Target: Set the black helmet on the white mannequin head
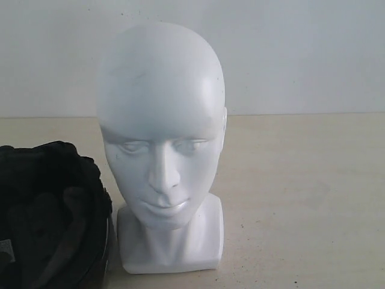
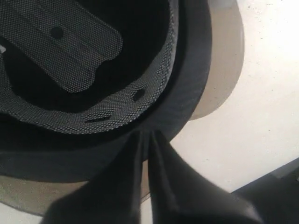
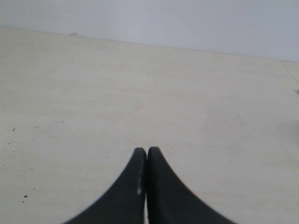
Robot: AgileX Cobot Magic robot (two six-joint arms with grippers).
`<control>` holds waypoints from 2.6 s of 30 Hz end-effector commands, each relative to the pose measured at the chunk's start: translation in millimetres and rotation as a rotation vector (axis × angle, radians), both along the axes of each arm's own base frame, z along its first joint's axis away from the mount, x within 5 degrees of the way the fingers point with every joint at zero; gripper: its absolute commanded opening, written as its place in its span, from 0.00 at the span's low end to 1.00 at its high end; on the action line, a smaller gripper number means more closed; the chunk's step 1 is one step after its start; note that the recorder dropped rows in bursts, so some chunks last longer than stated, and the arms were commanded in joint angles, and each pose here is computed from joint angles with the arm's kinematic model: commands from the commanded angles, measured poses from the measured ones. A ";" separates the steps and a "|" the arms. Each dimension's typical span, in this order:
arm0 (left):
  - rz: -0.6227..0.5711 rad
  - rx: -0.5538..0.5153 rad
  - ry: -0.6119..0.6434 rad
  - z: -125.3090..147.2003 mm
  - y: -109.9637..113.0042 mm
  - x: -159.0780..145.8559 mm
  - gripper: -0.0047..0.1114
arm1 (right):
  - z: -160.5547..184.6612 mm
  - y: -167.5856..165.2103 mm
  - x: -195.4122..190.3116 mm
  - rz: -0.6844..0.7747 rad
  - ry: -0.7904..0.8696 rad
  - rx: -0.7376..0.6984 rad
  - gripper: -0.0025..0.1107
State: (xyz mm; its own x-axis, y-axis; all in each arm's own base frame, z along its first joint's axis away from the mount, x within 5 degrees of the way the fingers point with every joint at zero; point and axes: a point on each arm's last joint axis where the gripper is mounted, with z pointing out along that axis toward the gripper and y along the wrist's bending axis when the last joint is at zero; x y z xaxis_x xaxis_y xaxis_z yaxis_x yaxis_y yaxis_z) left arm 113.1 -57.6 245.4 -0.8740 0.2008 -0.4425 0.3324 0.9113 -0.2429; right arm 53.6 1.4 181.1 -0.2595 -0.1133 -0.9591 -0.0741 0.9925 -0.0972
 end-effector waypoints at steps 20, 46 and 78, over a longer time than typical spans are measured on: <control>0.197 0.287 0.032 0.3 29.9 1.0 0.08 | 1.3 -0.3 0.0 -0.003 -0.016 -0.003 0.02; 0.142 0.028 -0.026 14.4 7.5 4.4 0.08 | 1.3 -0.3 0.0 -0.003 -0.016 -0.003 0.02; 0.135 0.450 0.020 -7.8 32.0 30.9 0.08 | 1.3 -0.3 0.0 -0.003 -0.016 -0.003 0.02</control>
